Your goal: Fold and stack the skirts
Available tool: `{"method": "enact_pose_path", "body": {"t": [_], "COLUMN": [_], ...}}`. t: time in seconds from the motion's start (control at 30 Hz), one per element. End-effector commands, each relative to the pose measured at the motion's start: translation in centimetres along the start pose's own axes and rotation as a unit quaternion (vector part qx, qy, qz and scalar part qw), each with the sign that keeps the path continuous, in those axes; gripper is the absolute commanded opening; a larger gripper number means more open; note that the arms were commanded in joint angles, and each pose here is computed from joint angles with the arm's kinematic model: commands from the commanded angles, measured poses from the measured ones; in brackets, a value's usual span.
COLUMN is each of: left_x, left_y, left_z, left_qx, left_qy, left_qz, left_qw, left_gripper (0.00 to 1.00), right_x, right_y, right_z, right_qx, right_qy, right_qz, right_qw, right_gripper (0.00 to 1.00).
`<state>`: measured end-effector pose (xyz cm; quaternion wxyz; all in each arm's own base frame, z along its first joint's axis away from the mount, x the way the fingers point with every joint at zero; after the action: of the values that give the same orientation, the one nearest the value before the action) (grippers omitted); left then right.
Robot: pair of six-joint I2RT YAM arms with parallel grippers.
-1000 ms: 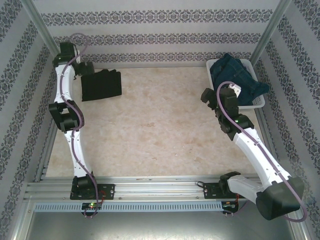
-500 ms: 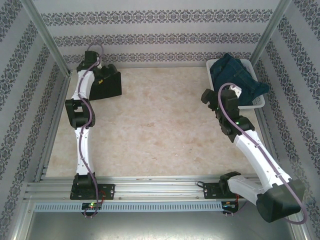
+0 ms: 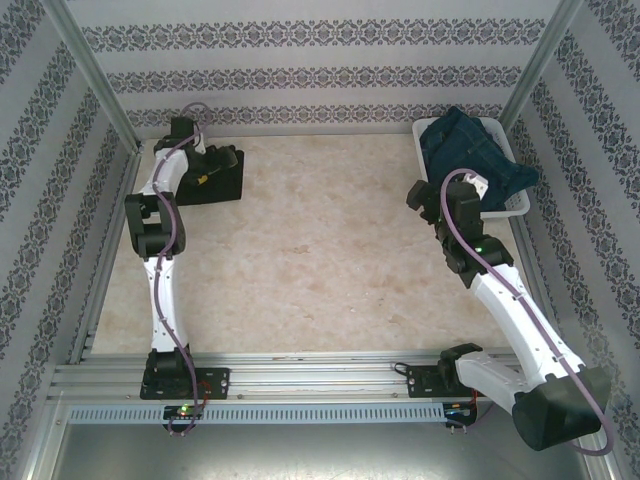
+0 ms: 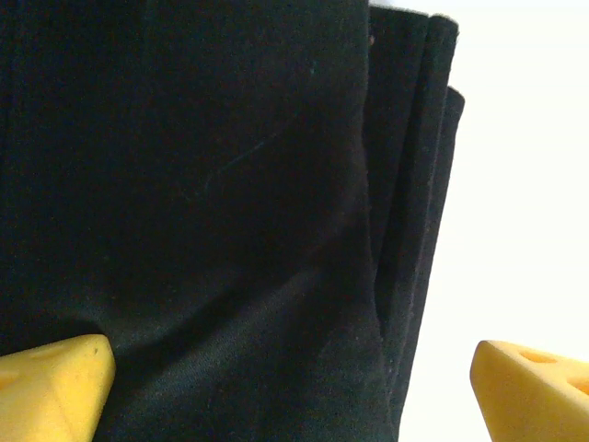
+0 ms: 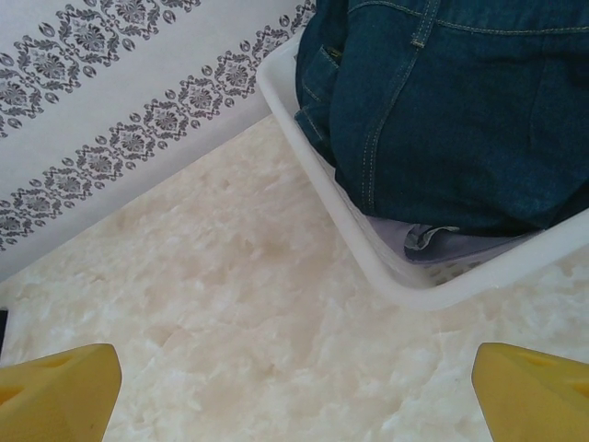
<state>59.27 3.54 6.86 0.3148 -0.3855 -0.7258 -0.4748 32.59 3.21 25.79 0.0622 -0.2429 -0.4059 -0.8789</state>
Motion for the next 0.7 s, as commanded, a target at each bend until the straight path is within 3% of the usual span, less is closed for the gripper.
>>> {"method": "enact_pose_path", "body": {"t": [0.0,0.13,0.3,0.5,0.67], "left_x": [1.3,1.9,3.9,10.5,16.3], "left_y": [-1.9,-2.2,0.5,4.9,3.8], "left_z": [1.1,0.9,-1.4,-5.3,-9.9], "left_qx": [-0.034,-0.016,0.001,0.016,0.012], "left_qy": [0.016,-0.007,-0.053,-0.097,-0.143], "left_qz": [0.033,0.025,-0.02,-0.095,-0.15], "left_qw": [0.999,1.0,0.998,0.991,0.978], "left_gripper": [1.0,1.0,1.0,1.0,1.0], "right_x": [0.5,0.0,-1.5,-5.9,-11.0], "right_y": [1.3,1.6,1.9,4.5,8.0], "right_z": [0.8,0.9,0.9,-2.9,-6.1], "right_qx": [0.013,0.012,0.035,0.073,0.075], "right_qy": [0.011,0.015,0.017,-0.092,-0.122], "right_qz": [-0.008,-0.006,0.026,0.082,0.108], "right_qw": [1.0,1.0,0.999,0.99,0.984], "right_gripper": [0.98,0.98,0.98,0.98,0.98]}}
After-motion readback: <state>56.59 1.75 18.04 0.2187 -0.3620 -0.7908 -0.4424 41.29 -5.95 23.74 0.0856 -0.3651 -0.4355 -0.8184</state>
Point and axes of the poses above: each hand's point on the last joint's axis, 136 mm out from that joint toward the fingers, its own x axis back along the fingers, its own z axis along the line the jaws close on, y = z × x, the point moved 2 cm from there along x, back along the fingers, and after that the axes turned 11 degrees about -x, right-handed, at the moved point
